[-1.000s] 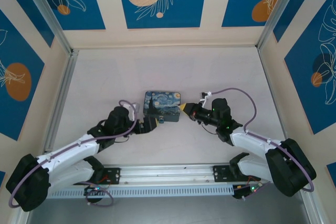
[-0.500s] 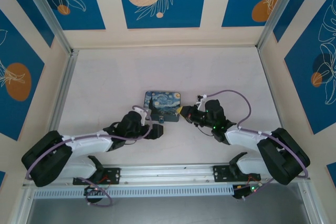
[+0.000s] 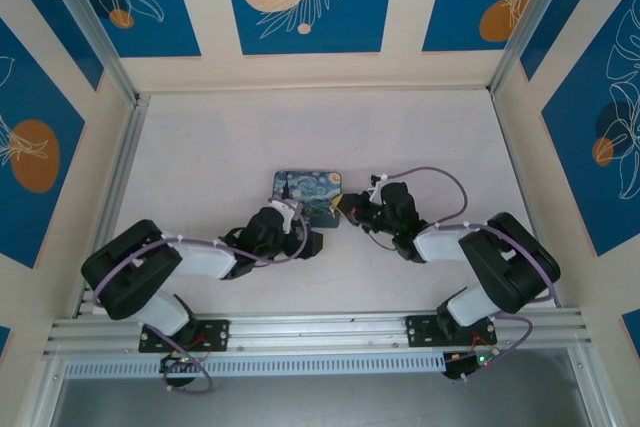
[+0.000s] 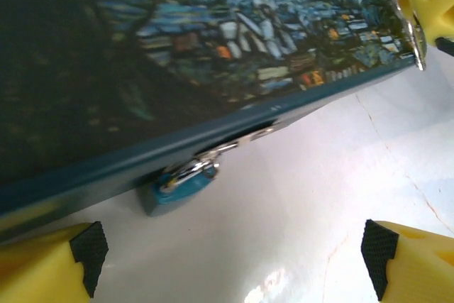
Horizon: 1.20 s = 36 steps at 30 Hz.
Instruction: Unlock a padlock with a key
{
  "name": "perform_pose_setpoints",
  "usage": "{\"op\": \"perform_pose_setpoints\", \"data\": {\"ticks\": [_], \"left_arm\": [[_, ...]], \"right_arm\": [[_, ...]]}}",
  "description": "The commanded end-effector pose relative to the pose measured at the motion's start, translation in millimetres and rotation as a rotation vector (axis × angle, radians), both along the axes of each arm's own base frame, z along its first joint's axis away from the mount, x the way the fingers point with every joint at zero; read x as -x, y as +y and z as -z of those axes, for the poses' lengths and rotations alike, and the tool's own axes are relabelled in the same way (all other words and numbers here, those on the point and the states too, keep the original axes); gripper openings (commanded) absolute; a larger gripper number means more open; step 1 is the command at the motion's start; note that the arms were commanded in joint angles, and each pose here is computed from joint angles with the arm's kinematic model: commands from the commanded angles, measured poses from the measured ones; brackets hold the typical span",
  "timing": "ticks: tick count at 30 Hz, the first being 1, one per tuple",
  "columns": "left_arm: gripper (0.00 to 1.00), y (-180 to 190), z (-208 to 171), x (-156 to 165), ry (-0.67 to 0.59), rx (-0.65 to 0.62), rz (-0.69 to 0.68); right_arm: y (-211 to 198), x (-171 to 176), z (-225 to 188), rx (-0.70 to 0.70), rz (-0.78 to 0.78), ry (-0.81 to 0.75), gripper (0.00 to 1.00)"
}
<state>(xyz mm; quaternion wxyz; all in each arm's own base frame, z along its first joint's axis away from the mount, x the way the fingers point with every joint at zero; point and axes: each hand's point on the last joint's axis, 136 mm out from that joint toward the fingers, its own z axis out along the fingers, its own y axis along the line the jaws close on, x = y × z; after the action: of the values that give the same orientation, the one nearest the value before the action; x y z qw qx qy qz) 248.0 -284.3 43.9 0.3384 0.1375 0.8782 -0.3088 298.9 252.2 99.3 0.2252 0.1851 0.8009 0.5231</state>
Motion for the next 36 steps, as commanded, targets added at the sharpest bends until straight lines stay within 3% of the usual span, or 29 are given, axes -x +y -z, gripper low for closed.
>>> {"op": "perform_pose_setpoints", "data": {"ticks": [1,13,24,31,36], "left_arm": [[0.93,-22,-12,-10,-0.055,0.051,0.04],[0.92,-40,-15,-25,-0.053,0.146,0.004],[0.93,-8,5,-39,-0.077,0.054,-0.167],[0.89,-48,-43,-32,-0.05,0.313,-0.049],[0.88,-48,-66,-33,-0.05,0.41,-0.072]], "right_arm": [[2,-14,-7,-0.034,0.009,-0.021,0.0],[-1,-26,10,-0.052,0.013,0.018,0.0],[0,-29,8,-0.068,0.006,0.02,0.0],[1,-30,8,-0.072,0.007,0.02,0.0],[0,-29,9,-0.073,0.008,0.022,0.0]]}}
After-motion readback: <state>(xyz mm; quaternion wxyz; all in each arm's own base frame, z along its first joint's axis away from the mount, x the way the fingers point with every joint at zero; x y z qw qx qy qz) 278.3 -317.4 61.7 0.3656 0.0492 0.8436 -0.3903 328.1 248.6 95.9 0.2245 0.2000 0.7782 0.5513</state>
